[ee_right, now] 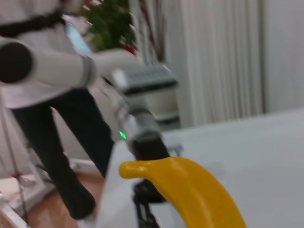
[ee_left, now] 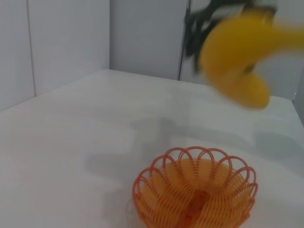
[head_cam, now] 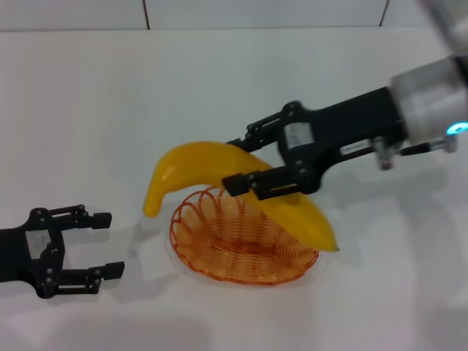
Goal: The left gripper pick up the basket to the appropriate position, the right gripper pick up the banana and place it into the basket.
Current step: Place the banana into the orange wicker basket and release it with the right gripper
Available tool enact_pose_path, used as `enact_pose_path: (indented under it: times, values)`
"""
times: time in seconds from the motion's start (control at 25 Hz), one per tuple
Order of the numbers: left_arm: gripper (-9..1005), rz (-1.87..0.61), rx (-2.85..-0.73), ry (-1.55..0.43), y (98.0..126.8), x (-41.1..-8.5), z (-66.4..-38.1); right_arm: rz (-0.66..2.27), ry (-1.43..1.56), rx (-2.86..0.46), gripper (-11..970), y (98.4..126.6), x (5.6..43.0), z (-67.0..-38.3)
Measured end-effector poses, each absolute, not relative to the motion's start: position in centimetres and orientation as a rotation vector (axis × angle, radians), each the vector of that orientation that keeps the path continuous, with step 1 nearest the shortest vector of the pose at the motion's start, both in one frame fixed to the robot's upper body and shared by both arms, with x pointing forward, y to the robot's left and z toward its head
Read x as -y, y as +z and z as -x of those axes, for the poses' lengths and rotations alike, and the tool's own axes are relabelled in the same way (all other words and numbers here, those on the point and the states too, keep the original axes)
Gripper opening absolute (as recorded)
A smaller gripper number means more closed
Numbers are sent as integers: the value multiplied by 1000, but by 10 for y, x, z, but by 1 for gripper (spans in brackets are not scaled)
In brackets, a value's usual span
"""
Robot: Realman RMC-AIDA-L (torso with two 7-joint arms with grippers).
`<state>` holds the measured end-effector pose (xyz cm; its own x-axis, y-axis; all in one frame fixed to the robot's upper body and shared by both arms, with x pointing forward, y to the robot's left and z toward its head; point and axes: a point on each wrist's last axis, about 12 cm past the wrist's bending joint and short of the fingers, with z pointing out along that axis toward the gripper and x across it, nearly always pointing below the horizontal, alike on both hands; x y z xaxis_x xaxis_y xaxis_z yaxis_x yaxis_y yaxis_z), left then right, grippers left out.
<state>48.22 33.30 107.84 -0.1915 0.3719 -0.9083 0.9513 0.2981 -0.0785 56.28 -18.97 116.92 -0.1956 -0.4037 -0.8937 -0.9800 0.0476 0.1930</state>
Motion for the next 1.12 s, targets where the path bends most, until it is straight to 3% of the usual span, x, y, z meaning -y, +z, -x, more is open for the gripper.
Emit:
enact_pose_path:
  times: [0.44, 1.12]
  values:
    - [815, -1213, -1723, -876, 1079, -330, -484, 1529, 993, -1905, 570, 1130, 154, -562]
    - [816, -1210, -1717, -882, 1079, -328, -487, 1541, 987, -1889, 600, 1135, 145, -566]
